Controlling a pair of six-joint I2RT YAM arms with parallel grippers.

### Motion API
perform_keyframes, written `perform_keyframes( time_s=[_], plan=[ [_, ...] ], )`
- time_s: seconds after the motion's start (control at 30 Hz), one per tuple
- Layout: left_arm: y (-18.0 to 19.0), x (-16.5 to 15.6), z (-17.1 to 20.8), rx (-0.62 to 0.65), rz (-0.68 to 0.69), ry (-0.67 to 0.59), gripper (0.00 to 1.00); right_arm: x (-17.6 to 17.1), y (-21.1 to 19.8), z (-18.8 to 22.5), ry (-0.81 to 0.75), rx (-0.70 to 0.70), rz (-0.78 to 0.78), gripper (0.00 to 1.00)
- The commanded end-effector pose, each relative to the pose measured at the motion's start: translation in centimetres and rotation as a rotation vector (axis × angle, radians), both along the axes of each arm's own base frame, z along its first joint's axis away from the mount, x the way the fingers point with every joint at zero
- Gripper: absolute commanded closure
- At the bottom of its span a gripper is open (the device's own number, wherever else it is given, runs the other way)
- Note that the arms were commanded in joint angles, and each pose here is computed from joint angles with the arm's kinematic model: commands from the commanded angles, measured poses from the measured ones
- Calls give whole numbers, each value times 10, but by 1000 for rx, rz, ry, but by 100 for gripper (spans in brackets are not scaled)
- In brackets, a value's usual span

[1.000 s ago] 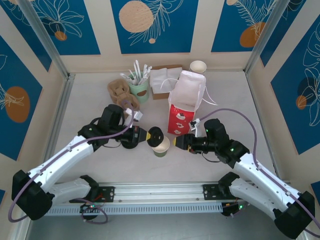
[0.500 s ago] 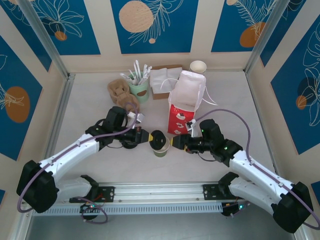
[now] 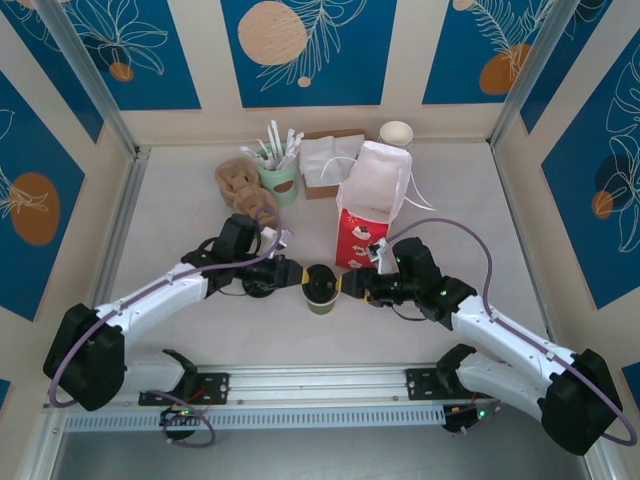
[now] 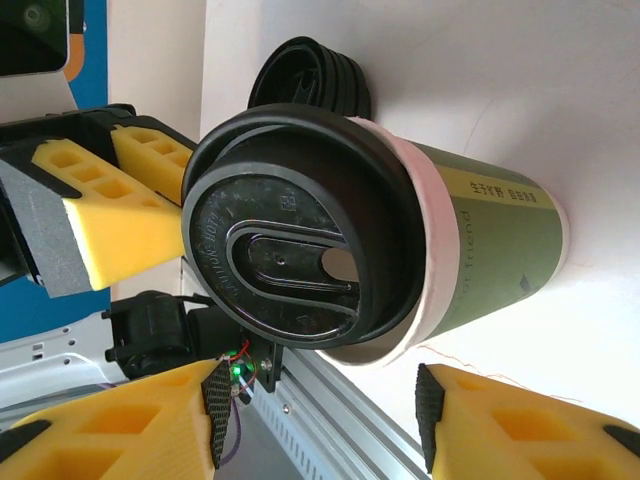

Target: Pack the takeout coffee

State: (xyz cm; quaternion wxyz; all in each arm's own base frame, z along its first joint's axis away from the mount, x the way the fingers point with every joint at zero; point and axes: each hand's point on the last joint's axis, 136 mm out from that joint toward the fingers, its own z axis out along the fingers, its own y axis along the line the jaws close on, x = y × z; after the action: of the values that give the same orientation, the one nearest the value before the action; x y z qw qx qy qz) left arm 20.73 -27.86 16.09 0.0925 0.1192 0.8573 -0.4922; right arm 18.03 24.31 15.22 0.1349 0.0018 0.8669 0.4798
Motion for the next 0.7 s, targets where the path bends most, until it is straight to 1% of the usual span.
perform_keyframes(
  time_s=[0.0,0.37,0.67],
  plan=[
    [2,2,-2,-7,-6,-4,75,1,0,-2,-8,-2,-10,46],
    [4,3,-13,13,-4,5,74,4,-1,-6,-13,-25,-26,42],
    [7,2,-22,27,0,17,74,5,1,-9,-14,-38,-28,41]
  ],
)
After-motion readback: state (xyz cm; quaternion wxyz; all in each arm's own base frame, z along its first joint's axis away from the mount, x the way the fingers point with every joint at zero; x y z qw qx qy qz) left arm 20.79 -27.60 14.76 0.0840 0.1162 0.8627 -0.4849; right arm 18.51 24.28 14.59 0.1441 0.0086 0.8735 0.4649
